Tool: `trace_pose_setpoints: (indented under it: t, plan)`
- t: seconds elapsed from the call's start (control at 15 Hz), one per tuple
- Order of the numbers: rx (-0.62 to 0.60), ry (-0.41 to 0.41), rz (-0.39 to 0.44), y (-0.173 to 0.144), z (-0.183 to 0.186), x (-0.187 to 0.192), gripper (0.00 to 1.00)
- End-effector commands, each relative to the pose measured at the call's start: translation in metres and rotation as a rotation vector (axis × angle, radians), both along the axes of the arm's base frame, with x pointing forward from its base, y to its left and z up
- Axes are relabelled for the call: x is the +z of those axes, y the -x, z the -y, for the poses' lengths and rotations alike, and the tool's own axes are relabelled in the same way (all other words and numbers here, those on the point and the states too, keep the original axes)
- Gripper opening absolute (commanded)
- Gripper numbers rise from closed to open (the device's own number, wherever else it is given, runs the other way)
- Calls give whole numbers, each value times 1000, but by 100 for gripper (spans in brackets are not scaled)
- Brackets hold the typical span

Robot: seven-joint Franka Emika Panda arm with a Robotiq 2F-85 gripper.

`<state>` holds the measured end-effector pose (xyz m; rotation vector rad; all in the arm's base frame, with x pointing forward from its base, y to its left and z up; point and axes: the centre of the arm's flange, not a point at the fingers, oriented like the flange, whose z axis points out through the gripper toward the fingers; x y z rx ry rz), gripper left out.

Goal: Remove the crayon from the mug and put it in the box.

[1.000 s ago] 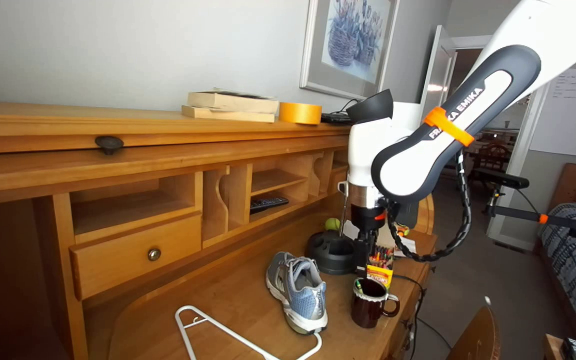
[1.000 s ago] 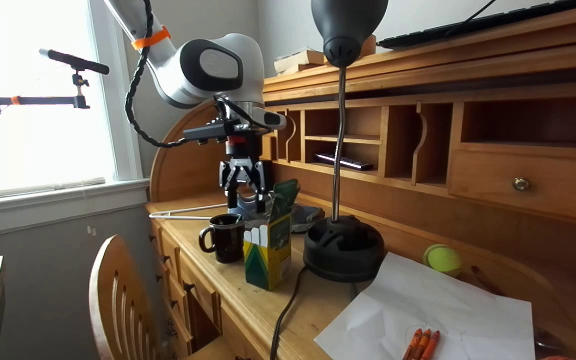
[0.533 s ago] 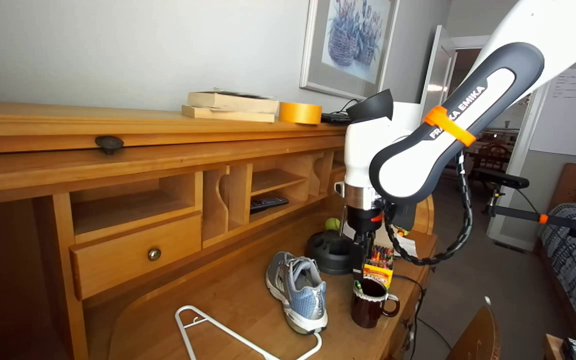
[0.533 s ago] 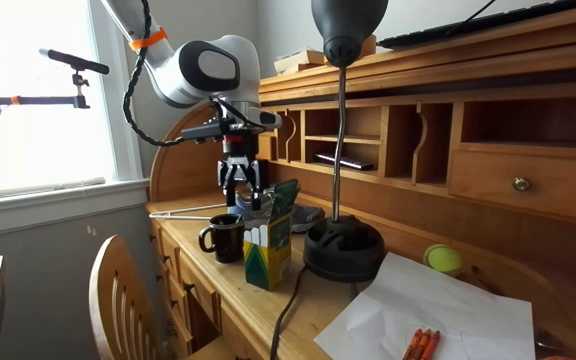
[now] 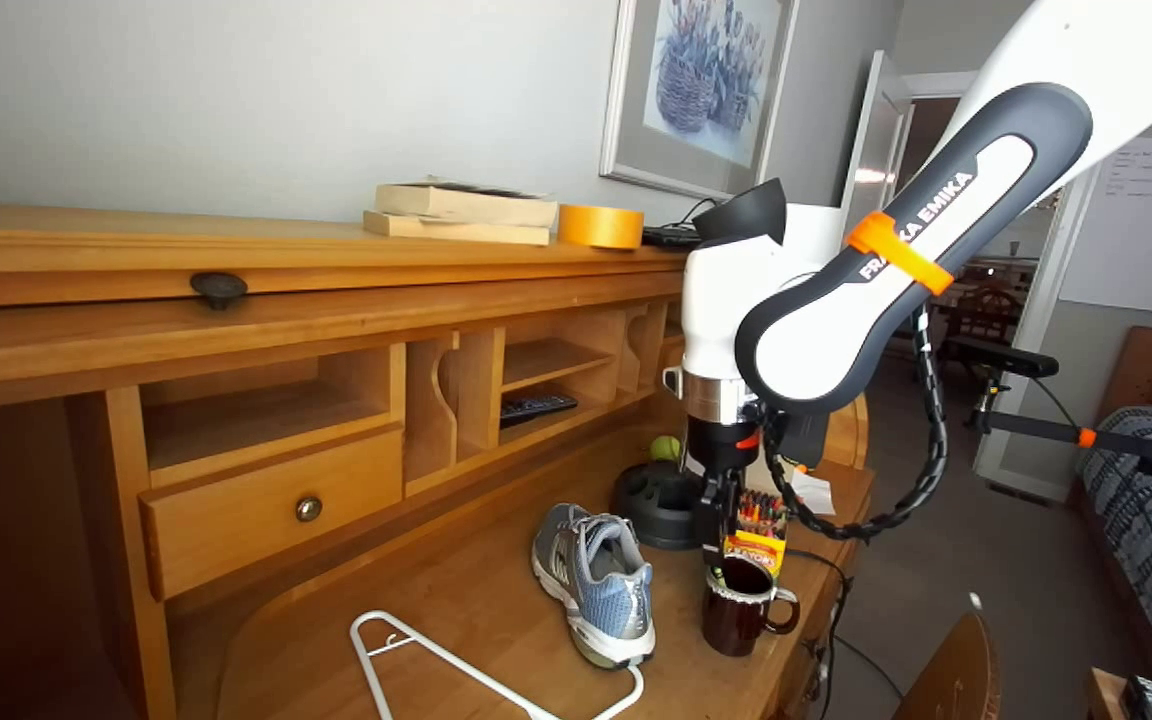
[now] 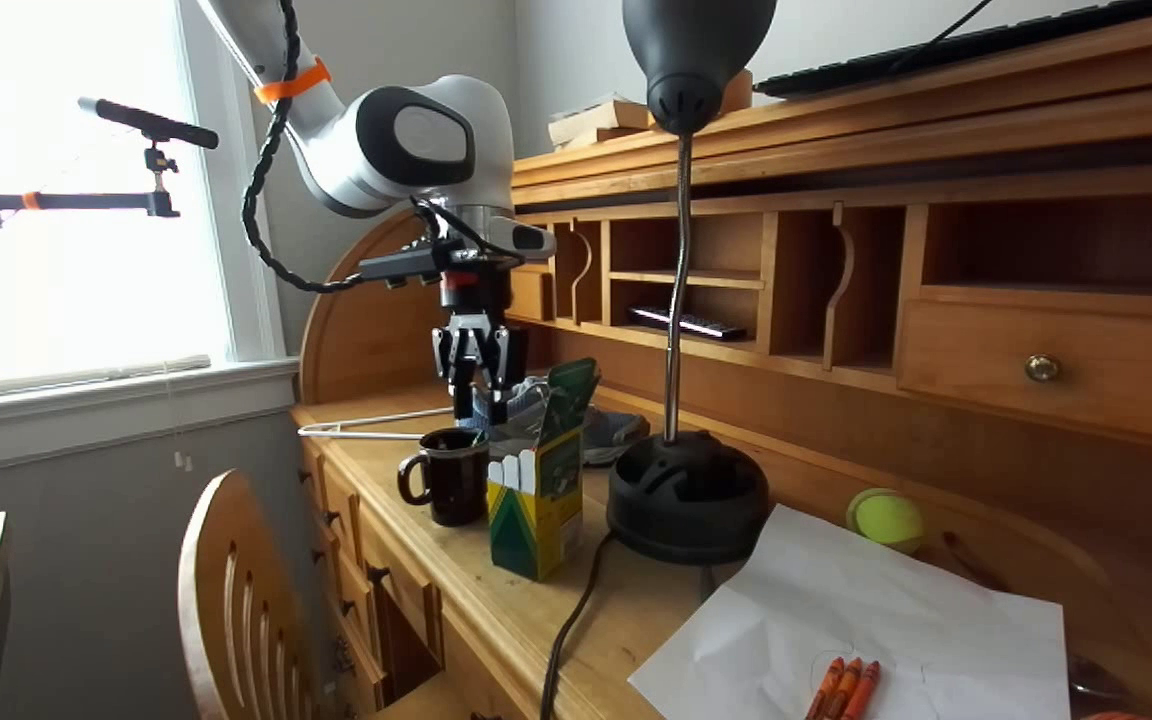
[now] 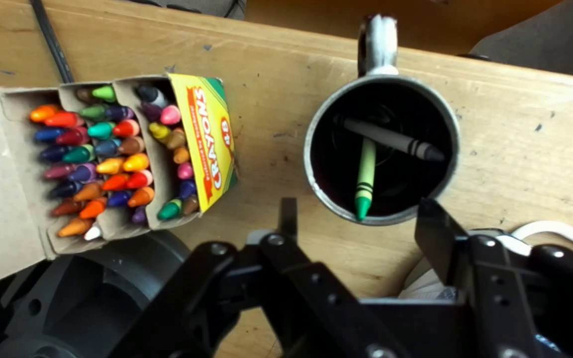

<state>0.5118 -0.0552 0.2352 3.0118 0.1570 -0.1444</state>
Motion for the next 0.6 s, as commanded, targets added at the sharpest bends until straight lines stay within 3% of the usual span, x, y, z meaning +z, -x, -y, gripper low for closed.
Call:
trace_pose_setpoints:
  t: [0.0,0.53]
  plan:
    - [-13,-3,-20,3,-6,-5,62]
    - [-10,-12,-35,7,-10,-9,52]
